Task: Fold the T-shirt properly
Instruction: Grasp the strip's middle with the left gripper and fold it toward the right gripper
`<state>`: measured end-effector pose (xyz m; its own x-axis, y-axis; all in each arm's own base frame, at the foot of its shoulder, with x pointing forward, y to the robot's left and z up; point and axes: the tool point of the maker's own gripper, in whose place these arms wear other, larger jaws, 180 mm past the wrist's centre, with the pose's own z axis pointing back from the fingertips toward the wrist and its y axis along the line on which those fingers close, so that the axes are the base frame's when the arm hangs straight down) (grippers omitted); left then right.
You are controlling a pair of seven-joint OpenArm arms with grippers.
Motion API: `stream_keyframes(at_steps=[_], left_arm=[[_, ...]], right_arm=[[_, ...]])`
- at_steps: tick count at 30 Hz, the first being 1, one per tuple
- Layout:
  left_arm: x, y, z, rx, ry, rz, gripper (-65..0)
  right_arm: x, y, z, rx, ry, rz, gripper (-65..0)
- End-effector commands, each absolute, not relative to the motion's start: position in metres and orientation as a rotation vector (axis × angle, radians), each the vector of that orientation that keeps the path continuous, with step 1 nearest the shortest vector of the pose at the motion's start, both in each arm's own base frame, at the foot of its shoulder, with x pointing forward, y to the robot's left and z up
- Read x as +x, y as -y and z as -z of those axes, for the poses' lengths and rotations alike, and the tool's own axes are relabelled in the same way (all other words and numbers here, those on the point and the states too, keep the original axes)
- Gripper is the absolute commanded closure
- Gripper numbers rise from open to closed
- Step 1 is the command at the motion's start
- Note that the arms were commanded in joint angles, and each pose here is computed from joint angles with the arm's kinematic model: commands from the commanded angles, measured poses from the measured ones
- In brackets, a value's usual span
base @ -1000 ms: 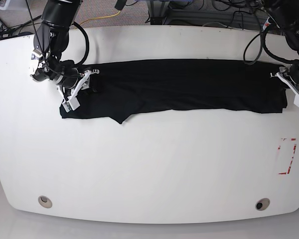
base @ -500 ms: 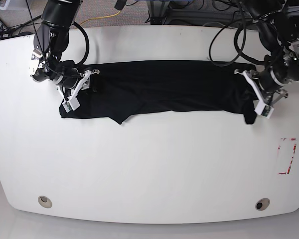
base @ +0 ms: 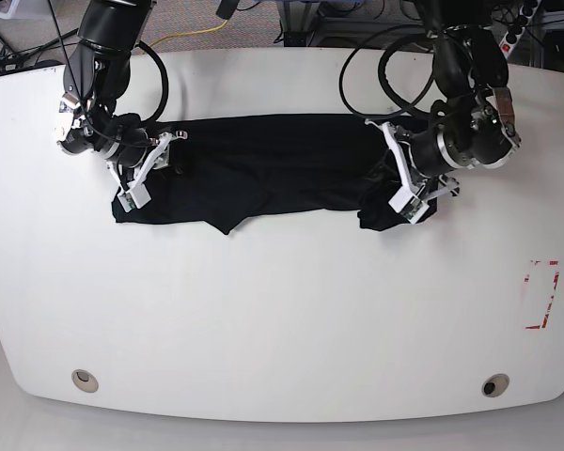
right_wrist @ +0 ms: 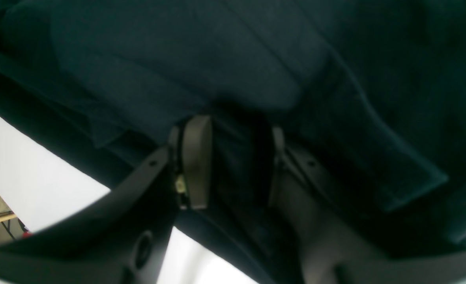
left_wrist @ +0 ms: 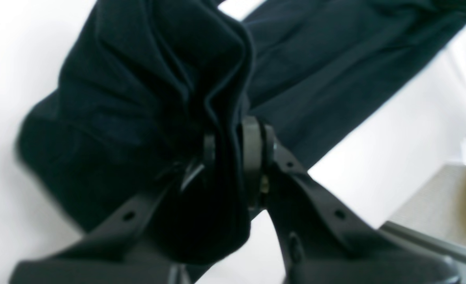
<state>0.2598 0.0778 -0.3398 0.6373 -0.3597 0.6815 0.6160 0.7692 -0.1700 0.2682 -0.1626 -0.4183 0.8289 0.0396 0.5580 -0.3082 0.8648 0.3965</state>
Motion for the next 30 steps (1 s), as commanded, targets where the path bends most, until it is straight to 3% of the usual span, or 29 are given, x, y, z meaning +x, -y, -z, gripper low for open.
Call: stream_keyframes(at_steps=[1,7,16,25,30], left_arm=[[0.27,-0.06,0.322,-0.461,0.757,0.584,-2.9],[0.274,-0.051,0.323,-0.51,0.764,0.51,-3.9],[0.279,-0.05,0.327,-0.521,0.753,0.499,-21.9],[0.276,0.015,0.299,-0.643,0.786,0.582,-22.8],[0.278,0.02,0.283,-0.644,0.815,0.574,-22.8]], right_arm=[[0.27,0.17,0.417,0.467,0.561,-0.202,-19.0],[0.27,0.17,0.417,0.469,0.562,-0.202,-19.0],[0.27,0.17,0.416,0.468,0.563,-0.202,-19.0],[0.27,0.17,0.417,0.469,0.562,-0.202,-19.0],[0.271,0.17,0.415,0.467,0.567,-0.204,-19.0]])
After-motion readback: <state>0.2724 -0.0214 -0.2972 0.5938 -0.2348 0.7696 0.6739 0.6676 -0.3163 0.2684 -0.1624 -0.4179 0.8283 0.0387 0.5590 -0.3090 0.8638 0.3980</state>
